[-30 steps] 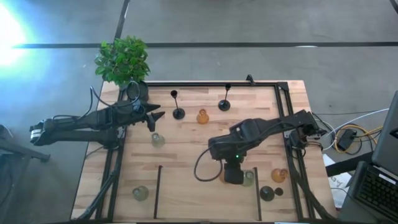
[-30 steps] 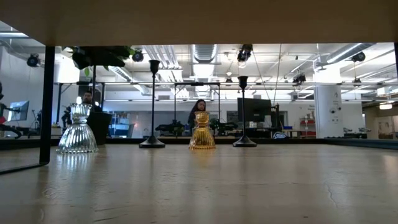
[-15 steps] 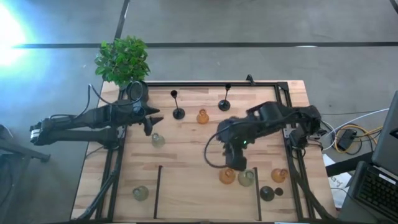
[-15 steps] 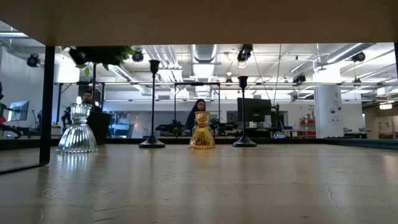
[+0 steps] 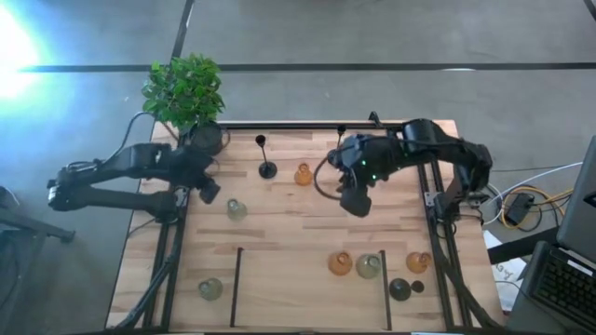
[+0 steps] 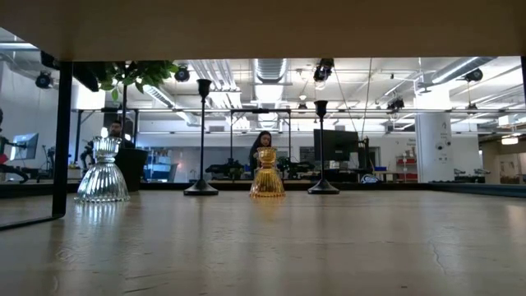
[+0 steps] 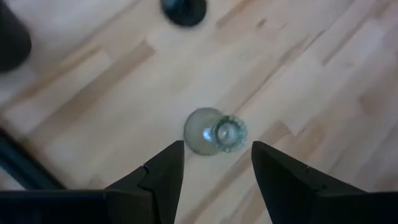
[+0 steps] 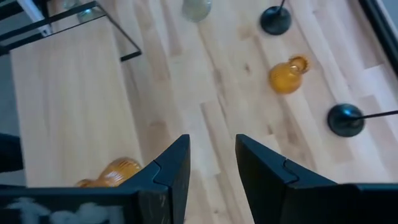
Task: Pick & Place candle stick holders
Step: Put the top green glass candle holder on the shelf
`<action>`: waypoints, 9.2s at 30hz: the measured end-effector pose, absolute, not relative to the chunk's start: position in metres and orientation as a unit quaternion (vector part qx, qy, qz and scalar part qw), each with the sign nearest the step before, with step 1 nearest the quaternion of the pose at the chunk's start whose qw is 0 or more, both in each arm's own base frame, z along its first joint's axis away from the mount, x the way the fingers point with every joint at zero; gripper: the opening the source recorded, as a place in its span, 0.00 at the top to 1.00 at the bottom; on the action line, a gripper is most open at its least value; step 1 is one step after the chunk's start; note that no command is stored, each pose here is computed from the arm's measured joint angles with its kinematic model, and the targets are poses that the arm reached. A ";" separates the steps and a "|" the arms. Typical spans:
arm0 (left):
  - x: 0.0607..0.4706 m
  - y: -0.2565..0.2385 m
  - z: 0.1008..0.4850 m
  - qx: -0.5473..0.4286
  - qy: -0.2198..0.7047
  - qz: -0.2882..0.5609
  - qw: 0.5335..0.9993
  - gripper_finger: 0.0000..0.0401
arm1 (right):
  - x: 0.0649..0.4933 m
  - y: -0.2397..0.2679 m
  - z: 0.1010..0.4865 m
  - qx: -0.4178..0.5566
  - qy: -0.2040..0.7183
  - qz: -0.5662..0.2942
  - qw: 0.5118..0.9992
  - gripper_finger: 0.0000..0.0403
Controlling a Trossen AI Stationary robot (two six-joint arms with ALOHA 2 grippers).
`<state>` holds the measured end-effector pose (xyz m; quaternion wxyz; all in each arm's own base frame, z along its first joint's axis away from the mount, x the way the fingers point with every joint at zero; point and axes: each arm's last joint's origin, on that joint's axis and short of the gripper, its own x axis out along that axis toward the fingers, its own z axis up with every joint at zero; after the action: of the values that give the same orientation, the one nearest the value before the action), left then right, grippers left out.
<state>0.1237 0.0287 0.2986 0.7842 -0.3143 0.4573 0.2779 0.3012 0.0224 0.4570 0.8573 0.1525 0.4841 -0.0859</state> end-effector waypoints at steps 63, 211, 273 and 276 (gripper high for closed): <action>0.194 0.033 0.272 -0.355 0.523 0.142 0.762 0.92 | 0.304 0.009 0.452 0.108 0.494 -0.085 0.859 0.79; 0.368 -0.069 0.403 -0.120 0.419 -0.318 0.842 0.66 | 0.267 0.008 0.480 0.128 0.447 -0.083 0.882 0.80; 0.308 -0.093 0.291 0.031 0.263 -0.353 0.897 1.00 | 0.274 0.012 0.463 0.089 0.483 -0.070 0.868 0.86; 0.312 -0.091 0.291 0.032 0.258 -0.350 0.900 1.00 | 0.274 0.012 0.463 0.089 0.483 -0.070 0.868 0.86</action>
<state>0.3117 -0.0915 0.2908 0.8999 0.0318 0.2578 -0.3502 0.2736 0.0124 0.4630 0.8684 0.0888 0.4827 -0.0703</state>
